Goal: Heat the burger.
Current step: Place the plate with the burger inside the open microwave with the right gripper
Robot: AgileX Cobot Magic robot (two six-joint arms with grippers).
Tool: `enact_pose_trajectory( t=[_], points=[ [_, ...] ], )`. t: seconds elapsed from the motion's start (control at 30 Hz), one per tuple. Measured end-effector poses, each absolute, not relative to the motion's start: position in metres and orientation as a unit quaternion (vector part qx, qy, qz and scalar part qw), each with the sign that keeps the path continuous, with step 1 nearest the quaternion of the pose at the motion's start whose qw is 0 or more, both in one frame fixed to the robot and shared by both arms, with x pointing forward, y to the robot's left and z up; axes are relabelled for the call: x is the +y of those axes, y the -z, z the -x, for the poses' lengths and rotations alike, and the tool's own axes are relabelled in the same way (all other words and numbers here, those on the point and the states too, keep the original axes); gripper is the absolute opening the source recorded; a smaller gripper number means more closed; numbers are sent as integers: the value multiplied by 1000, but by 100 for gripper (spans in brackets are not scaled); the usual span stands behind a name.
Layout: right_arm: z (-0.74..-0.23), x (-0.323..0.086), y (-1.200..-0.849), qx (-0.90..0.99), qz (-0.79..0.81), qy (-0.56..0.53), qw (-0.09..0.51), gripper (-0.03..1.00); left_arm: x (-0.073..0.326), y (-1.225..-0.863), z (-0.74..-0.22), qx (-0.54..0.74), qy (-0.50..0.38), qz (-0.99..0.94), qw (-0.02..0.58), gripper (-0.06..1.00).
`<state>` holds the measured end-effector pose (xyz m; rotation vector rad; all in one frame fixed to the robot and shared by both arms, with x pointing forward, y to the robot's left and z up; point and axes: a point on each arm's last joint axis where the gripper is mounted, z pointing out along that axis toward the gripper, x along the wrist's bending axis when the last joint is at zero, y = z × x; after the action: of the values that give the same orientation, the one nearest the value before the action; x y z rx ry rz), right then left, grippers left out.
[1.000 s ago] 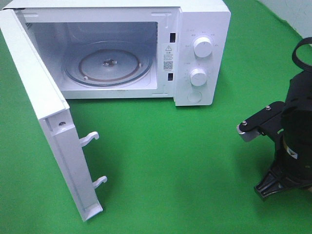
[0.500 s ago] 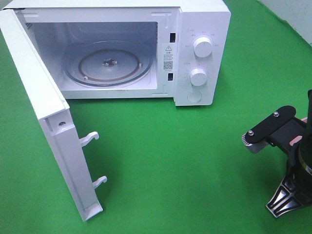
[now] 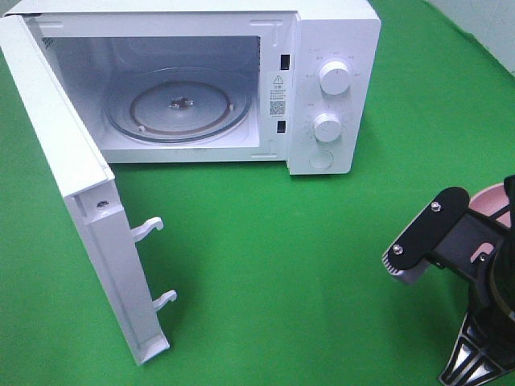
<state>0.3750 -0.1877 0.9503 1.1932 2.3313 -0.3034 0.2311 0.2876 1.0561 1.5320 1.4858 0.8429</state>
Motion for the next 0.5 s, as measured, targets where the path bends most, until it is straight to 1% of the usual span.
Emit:
enact_pose_trajectory(
  t=[0.5],
  points=[
    [-349, -164, -950, 896, -349, 91, 258, 2, 288, -1056, -231, 590, -335, -609, 411, 99]
  ],
)
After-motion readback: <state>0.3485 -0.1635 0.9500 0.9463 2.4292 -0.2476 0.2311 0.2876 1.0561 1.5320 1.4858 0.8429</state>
